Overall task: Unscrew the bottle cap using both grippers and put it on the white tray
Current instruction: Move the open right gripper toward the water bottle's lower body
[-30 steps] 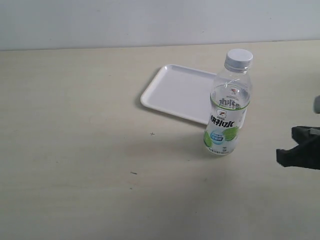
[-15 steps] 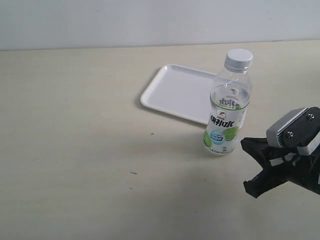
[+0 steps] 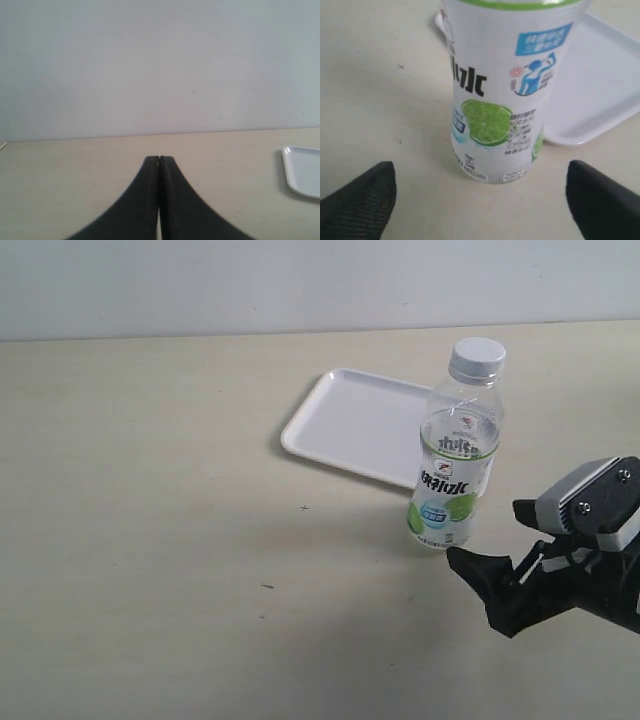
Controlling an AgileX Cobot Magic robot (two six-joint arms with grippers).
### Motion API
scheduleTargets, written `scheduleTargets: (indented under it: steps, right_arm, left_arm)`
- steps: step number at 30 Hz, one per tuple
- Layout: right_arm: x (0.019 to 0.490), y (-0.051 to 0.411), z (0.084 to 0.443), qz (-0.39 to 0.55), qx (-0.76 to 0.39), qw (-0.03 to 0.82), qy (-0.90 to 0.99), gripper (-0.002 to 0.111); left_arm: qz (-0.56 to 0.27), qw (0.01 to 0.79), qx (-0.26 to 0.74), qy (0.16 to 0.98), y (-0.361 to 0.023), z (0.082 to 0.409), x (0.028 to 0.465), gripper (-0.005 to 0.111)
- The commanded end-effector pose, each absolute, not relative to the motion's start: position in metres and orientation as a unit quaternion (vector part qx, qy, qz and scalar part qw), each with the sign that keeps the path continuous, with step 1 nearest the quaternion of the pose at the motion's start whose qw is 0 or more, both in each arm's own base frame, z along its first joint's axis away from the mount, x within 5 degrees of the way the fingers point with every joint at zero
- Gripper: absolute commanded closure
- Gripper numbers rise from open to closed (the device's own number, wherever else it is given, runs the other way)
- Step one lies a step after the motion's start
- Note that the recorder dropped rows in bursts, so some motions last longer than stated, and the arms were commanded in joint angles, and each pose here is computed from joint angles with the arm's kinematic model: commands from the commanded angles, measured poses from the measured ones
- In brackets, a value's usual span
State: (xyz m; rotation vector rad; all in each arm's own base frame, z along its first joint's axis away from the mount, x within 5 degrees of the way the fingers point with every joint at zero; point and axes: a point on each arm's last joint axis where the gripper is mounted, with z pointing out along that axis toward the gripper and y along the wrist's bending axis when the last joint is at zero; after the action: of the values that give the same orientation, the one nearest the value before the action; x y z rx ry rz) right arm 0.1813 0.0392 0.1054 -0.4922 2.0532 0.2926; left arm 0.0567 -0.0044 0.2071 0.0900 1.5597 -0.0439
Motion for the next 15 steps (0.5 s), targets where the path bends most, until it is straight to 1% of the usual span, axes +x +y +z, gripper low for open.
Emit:
scheduleTargets:
  steps: [1,7,15]
  right_arm:
    - [0.19,0.038,0.108,0.119,-0.194,0.495,0.839,0.015]
    - [0.206,0.041,0.108,0.118,-0.214,0.503,0.829,0.015]
    - [0.222,0.049,0.099,0.142,-0.268,0.49,0.817,0.015]
  left_arm:
    - [-0.027,0.709,0.039,0.703,-0.005,0.206,0.056,0.107]
    - [-0.027,0.709,0.039,0.703,-0.005,0.206,0.056,0.107]
    - [-0.027,0.709,0.039,0.703,-0.005,0.206,0.056,0.107]
